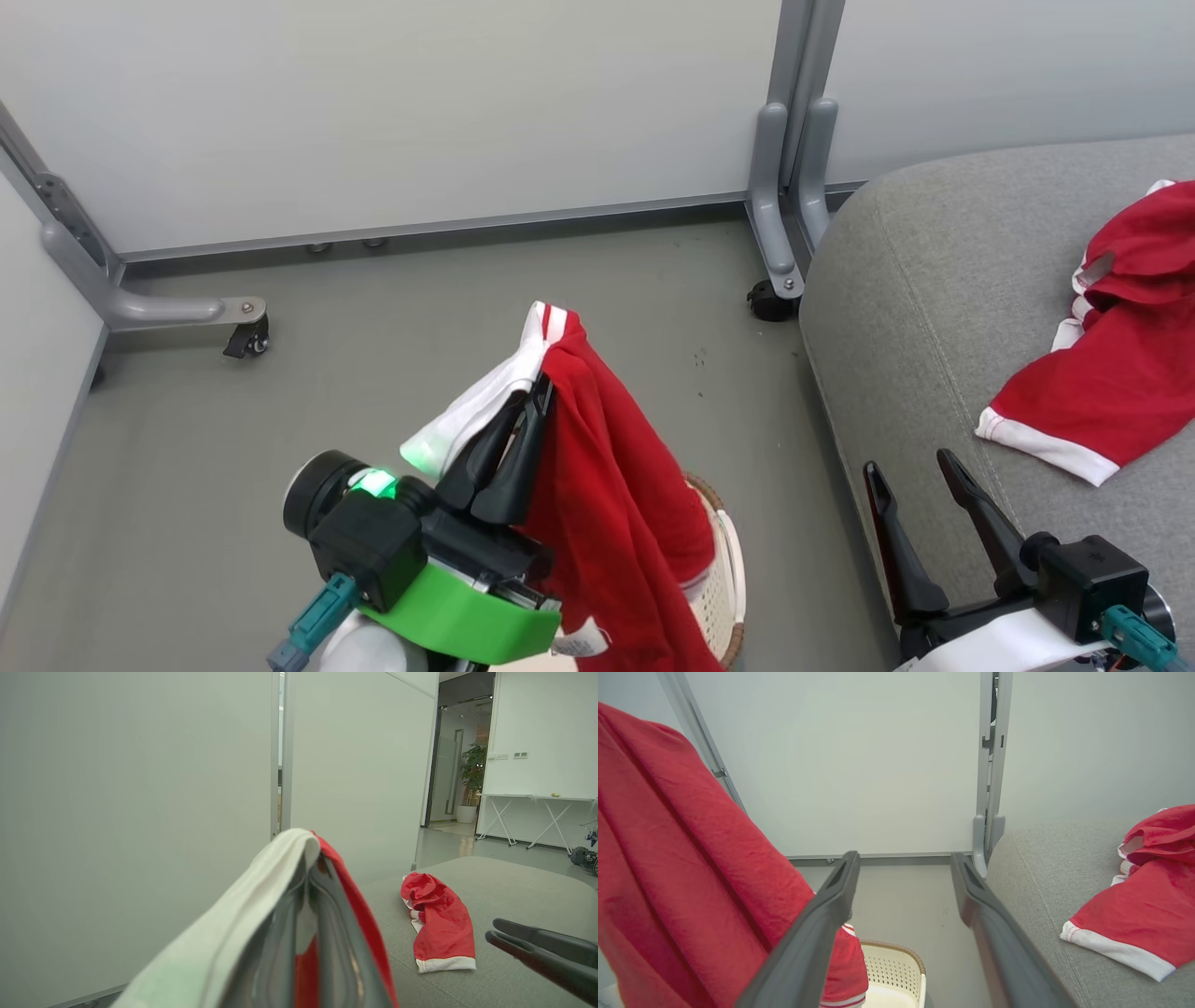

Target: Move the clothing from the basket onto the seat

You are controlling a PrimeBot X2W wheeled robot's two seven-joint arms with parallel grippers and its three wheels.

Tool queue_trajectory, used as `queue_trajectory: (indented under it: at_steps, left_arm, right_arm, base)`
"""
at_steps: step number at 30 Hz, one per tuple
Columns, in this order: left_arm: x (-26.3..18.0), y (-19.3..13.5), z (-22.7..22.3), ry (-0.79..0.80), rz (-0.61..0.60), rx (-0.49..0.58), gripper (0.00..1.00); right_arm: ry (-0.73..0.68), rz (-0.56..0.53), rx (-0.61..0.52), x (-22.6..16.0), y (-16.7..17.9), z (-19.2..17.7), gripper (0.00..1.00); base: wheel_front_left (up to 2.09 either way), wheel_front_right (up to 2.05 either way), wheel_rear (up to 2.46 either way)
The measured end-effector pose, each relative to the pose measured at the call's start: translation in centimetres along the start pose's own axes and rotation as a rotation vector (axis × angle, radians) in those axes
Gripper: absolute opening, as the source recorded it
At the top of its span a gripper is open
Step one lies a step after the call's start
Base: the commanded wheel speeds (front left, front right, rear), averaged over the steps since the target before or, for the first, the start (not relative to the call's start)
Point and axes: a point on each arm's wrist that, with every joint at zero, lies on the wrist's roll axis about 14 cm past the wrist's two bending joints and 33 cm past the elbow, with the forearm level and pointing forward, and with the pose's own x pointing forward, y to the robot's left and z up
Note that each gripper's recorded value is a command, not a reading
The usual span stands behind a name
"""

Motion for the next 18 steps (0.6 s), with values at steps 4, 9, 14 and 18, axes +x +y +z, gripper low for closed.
queue_trajectory:
  at_steps: [4,9,14,18]
  left_arm:
    - [0.0,0.0,-0.1,0.002,-0.001,-0.002,0.00]
    - [0.0,0.0,-0.2,0.004,0.001,-0.006,0.00]
    - [0.1,0.1,-0.4,0.008,0.005,-0.009,0.00]
    - [0.2,0.2,-0.6,0.013,0.005,-0.012,0.00]
  right_arm:
    - [0.005,0.002,0.005,0.0,0.1,-0.1,1.00]
    - [0.015,0.016,0.011,0.1,0.6,-0.3,1.00]
    - [0.025,0.124,0.031,1.0,3.6,-0.4,1.00]
    - [0.040,0.284,0.068,2.0,8.1,-0.5,1.00]
  base:
    - [0.00,0.00,0.00]
    - [0.00,0.00,0.00]
    - [0.00,0.00,0.00]
    - [0.00,0.00,0.00]
